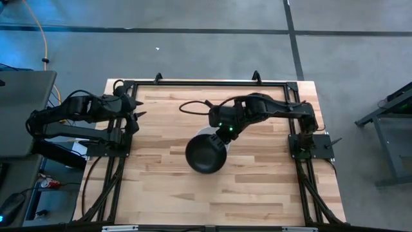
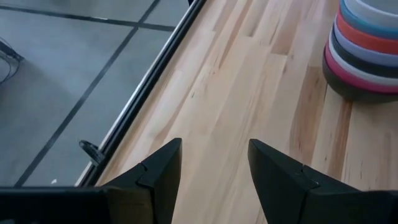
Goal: Nest bowls inside each other
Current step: Stack the black bowl on top of the white bowl
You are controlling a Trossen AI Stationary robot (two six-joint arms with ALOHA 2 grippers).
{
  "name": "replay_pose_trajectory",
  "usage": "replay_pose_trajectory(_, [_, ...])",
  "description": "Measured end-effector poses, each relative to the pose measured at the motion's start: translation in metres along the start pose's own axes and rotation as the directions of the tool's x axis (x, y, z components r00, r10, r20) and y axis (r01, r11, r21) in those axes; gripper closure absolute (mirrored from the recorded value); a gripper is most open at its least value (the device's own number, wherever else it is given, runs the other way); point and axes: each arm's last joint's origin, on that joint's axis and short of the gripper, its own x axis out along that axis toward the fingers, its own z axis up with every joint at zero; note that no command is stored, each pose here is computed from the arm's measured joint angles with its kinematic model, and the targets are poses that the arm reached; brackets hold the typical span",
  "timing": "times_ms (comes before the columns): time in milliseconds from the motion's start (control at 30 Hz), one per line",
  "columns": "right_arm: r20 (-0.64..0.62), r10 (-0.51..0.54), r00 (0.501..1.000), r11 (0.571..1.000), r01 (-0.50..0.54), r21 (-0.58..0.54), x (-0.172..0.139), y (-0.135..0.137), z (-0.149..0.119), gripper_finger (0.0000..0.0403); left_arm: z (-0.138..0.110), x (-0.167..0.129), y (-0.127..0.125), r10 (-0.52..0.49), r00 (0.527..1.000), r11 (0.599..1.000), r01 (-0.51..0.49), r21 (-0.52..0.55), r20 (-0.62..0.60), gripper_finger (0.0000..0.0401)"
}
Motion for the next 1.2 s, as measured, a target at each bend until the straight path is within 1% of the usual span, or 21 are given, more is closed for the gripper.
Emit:
replay_pose_trajectory(367, [0.017,-0.061,0.998,0.998,0.061,-0.015,-0.004,-0.027,0.025,0.0403,0.0,0.0,0.0,0.0,1.0,1.0,0.0,-0.019,0.001,0.0229])
replay_pose_trajectory(500, [0.029,-0.073,0.997,0.997,0.073,-0.016,-0.004,-0.032,0.031,0.0403,0.0,0.0,0.0,0.0,1.0,1.0,0.0,-0.019,0.001,0.0229])
replay_pose_trajectory(733, [0.043,-0.096,0.994,0.995,0.097,-0.017,-0.002,-0.034,0.033,0.0403,0.0,0.0,0.0,-0.001,1.0,1.0,0.001,-0.019,0.0,0.0229])
replay_pose_trajectory(1000, [-0.031,-0.153,0.988,0.988,0.152,-0.012,0.02,-0.04,0.032,0.0403,0.0,0.0,0.0,-0.001,1.0,1.0,0.001,-0.019,0.0,0.0229])
replay_pose_trajectory(1200, [-0.019,-0.169,0.985,0.985,0.168,-0.029,0.021,-0.041,0.033,0.0403,0.0,0.0,0.0,-0.005,1.0,0.999,0.005,-0.033,-0.001,0.0229])
